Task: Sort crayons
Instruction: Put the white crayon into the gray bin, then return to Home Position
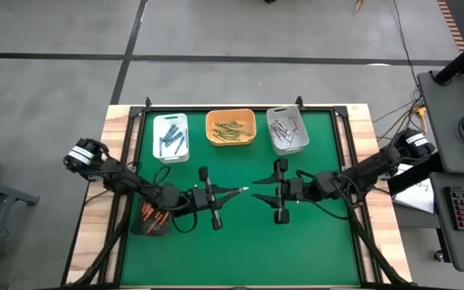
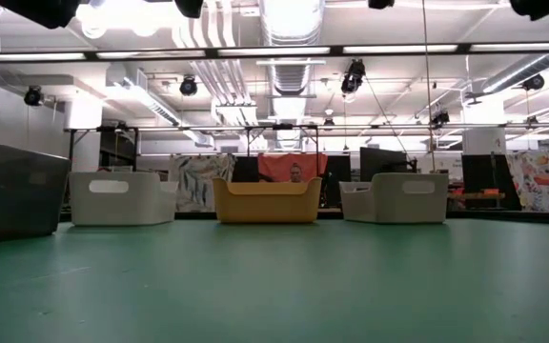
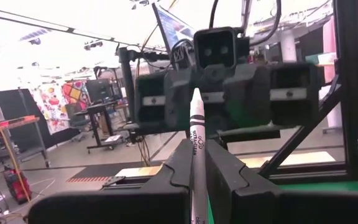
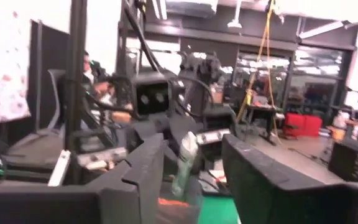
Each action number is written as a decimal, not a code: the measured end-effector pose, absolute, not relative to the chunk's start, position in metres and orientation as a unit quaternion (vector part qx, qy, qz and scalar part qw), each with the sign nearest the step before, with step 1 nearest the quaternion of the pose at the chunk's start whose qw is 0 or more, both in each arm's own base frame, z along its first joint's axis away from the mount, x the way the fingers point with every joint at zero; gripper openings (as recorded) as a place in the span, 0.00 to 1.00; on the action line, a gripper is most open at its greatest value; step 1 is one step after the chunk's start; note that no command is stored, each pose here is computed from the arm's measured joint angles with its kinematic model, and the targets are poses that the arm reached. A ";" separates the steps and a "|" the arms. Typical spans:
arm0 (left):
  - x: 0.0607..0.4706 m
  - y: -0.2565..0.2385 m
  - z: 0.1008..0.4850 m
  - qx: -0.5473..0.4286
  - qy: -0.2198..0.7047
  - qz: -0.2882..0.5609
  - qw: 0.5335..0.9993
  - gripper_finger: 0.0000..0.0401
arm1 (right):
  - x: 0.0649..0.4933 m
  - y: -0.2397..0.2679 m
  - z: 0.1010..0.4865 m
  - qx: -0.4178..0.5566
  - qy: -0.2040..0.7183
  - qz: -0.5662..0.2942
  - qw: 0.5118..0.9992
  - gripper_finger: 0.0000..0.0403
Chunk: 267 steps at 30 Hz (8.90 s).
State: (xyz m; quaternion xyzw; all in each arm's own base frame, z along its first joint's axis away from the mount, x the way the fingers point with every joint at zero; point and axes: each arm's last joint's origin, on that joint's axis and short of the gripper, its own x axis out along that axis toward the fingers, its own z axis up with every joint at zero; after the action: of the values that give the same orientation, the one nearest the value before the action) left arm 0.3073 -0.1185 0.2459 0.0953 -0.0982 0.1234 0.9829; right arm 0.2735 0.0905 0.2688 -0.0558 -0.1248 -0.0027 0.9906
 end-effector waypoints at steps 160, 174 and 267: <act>0.087 -0.010 0.201 -0.023 -0.082 0.116 0.990 0.09 | 0.092 -0.011 0.198 -0.092 -0.061 0.033 0.993 0.17; 0.093 -0.010 0.174 -0.057 -0.043 0.144 0.987 0.09 | 0.097 -0.016 0.172 -0.097 -0.022 -0.025 0.995 0.17; 0.103 -0.012 0.165 -0.046 0.021 0.158 0.986 0.09 | 0.097 -0.009 0.174 0.082 -0.049 -0.117 0.989 0.17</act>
State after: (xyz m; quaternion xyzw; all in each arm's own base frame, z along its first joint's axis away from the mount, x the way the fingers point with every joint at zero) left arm 0.1026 -0.0124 0.1652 -0.0461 0.0206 0.1581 0.9861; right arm 0.0968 -0.0086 0.1738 0.0818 -0.0487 -0.1173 0.9885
